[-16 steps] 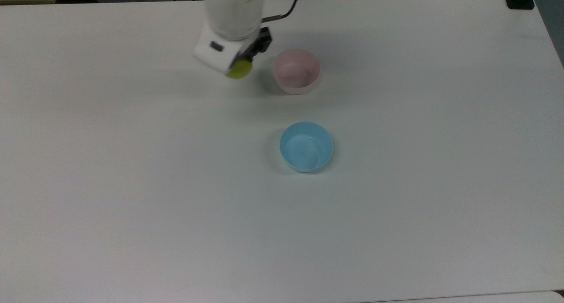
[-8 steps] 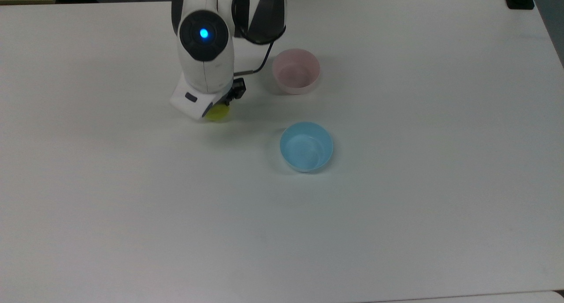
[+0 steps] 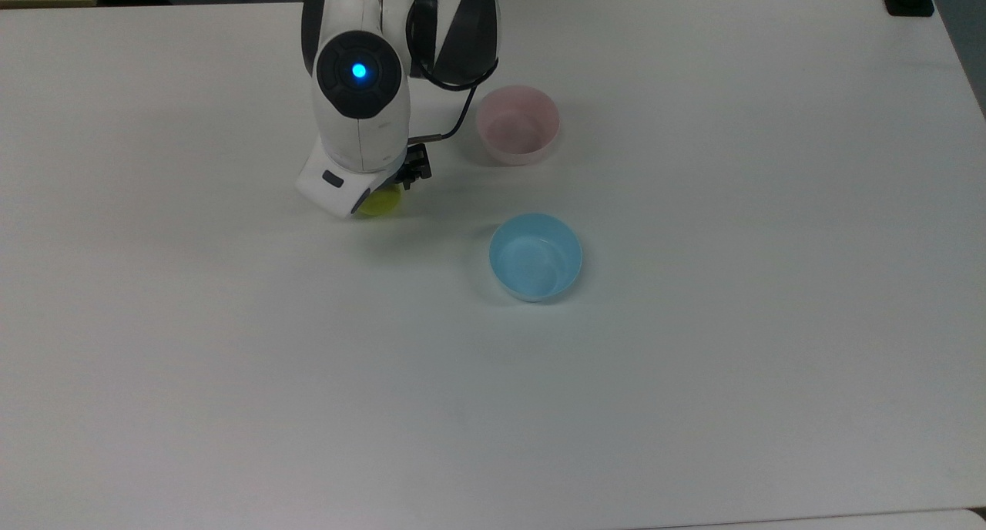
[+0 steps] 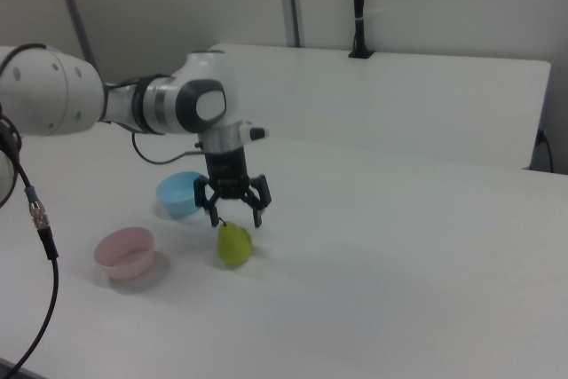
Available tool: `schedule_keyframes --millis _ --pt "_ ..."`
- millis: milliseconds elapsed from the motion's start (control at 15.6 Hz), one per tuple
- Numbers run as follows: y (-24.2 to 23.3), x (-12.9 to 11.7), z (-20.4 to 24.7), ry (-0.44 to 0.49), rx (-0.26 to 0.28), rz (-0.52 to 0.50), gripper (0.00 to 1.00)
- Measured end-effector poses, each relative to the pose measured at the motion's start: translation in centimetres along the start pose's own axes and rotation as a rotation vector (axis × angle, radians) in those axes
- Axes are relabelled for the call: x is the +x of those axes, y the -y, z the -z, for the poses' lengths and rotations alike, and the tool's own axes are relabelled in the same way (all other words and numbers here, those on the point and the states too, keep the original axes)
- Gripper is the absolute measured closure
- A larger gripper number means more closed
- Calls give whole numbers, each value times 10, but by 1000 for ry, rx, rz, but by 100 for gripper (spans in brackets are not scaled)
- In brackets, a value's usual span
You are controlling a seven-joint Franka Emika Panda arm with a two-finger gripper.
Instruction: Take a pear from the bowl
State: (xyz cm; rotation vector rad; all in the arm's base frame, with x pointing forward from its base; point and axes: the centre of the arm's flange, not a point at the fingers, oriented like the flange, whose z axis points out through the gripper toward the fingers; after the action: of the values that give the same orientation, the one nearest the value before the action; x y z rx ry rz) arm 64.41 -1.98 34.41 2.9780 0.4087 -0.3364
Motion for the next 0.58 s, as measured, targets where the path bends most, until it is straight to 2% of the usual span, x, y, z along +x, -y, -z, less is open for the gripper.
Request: schedule_keyframes --millis 192,383,575 --pt "-5 -14 57 -89 -16 -56 0" --pt "-5 -59 131 -132 -13 -106 0" --pt "-2 -92 171 -149 -7 -171 0"
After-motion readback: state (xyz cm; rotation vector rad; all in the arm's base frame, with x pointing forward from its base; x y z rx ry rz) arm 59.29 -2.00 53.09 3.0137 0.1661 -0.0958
